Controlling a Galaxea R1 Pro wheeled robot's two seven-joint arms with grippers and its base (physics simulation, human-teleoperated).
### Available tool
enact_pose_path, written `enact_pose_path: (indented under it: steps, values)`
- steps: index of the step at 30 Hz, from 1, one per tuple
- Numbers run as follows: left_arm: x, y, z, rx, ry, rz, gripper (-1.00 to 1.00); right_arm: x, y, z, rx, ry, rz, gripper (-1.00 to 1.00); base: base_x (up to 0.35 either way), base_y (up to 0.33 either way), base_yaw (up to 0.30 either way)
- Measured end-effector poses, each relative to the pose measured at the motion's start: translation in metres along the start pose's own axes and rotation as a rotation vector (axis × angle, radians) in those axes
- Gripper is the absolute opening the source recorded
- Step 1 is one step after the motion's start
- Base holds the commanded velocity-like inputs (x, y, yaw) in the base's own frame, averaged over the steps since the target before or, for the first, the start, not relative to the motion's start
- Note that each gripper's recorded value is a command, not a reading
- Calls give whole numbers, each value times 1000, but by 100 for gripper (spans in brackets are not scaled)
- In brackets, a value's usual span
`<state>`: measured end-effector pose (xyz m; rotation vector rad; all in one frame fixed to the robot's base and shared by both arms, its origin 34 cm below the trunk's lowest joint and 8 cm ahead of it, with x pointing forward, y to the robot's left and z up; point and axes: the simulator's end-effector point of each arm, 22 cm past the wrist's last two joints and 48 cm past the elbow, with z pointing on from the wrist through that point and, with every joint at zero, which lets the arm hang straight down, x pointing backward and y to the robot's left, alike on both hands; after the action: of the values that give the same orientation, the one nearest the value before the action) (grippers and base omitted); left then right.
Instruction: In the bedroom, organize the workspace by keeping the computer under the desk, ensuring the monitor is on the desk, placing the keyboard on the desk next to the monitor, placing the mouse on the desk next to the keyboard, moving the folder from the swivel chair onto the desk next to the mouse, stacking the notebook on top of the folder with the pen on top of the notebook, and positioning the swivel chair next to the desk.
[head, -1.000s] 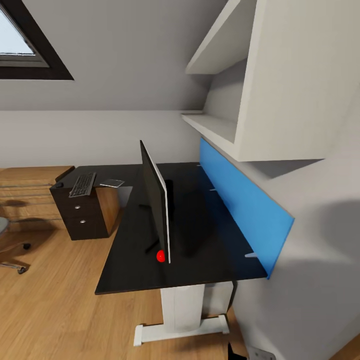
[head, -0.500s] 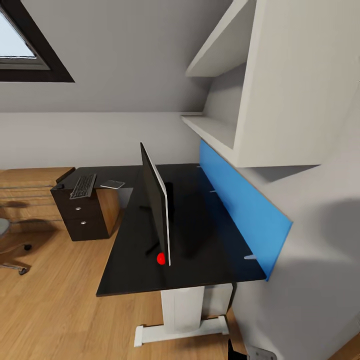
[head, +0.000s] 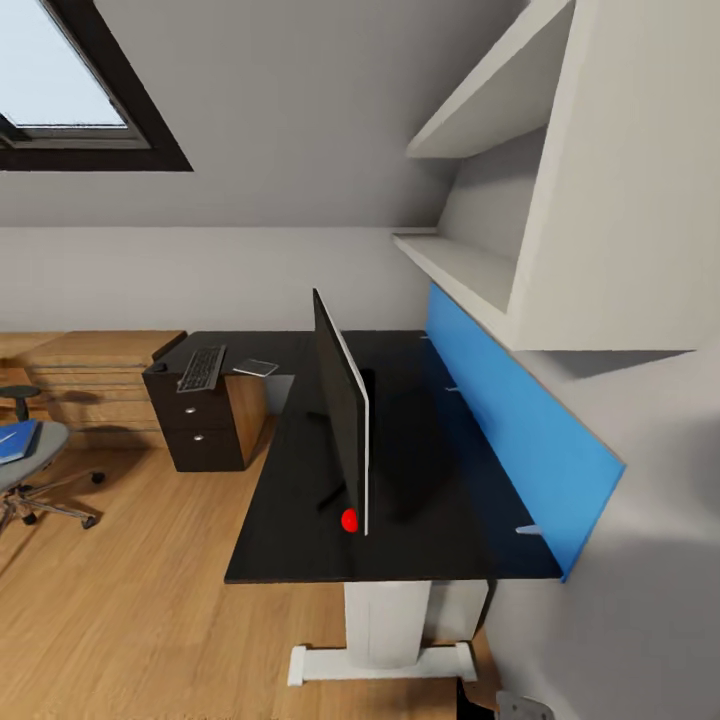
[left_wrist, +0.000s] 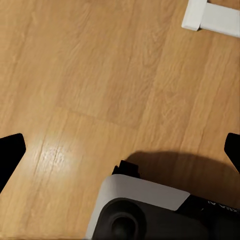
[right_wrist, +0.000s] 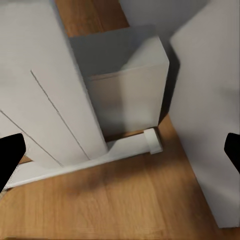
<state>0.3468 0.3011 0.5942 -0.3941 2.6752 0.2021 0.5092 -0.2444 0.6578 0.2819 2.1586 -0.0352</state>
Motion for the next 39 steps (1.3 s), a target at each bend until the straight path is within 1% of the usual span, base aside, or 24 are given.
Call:
enact_pose_path:
  steps: [7, 12, 19, 22, 26, 30, 37, 38, 39]
  values:
    - [4, -3, -9, 4, 13, 2, 100, -6, 0, -6, 0, 0, 0, 100, 0, 0, 163]
    - [6, -3, -15, 4, 20, 4, 100, -10, 1, -10, -1, 0, -1, 100, 0, 0, 20]
    - [4, -2, -22, 4, 15, 5, 100, -17, 1, -16, -2, -3, -1, 100, 0, 0, 3]
    - [2, -2, -25, 5, 12, 4, 100, -25, 4, -17, -8, -20, 5, 100, 0, 0, 0]
    - [1, -2, -27, 6, 9, 3, 100, -42, 14, -13, -24, -62, 26, 100, 0, 0, 0]
    - [-1, -2, -27, 6, 4, 3, 100, -71, 24, -5, -36, -125, 62, 100, 0, 0, 0]
    - [-6, -2, -27, 6, -14, 0, 100, -144, 22, 9, 8, -259, 137, 100, 0, 0, 0]
    - [-8, -2, -27, 6, -21, -1, 100, -164, 22, 12, 17, -281, 158, 100, 0, 0, 0]
    - [-8, -2, -27, 6, -25, -2, 100, -174, 22, 14, 22, -287, 169, 100, 0, 0, 0]
